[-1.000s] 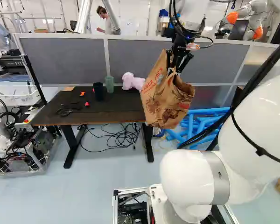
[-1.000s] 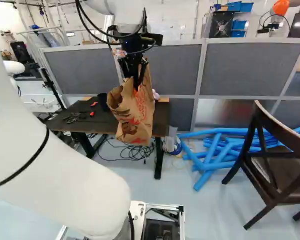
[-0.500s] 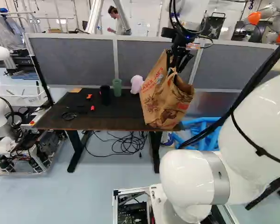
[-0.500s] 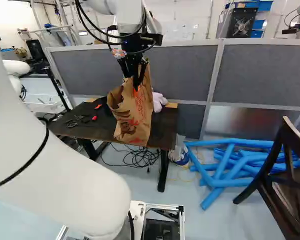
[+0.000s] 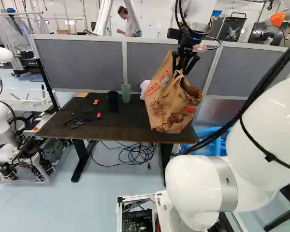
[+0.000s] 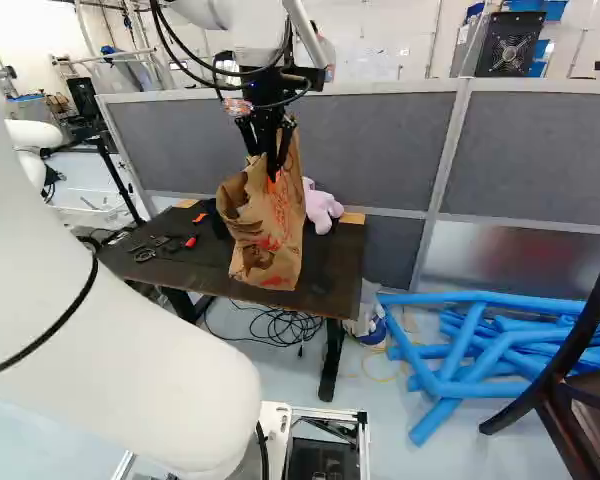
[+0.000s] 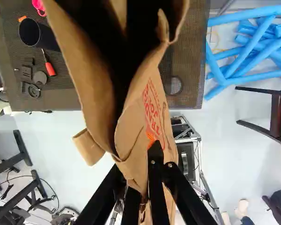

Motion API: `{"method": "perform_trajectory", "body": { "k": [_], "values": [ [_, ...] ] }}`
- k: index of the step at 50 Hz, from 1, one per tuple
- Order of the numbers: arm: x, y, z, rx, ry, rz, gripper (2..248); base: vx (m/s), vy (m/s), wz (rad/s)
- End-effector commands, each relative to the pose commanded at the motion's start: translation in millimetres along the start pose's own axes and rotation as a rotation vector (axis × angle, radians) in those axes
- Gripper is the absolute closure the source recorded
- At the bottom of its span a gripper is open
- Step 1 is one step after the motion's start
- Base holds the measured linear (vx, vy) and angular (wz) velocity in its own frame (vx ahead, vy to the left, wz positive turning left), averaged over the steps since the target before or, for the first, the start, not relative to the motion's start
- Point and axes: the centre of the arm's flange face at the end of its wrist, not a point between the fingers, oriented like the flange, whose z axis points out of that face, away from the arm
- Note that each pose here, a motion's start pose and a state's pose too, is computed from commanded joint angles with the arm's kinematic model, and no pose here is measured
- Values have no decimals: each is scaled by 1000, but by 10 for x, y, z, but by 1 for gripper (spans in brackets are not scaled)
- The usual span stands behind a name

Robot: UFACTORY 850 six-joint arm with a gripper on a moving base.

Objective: Pick up the bag on the ground and place it on the table

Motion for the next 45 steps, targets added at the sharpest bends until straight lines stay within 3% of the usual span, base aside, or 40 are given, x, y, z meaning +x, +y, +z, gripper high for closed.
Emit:
{"method": "perform_trajectory", "body": {
  "k": [19,45],
  "values": [
    [27,-5,2,0,-1,-1,229,-1,0,0],
    [270,-39,19,-13,-17,-14,229,0,0,0]
  ]
}}
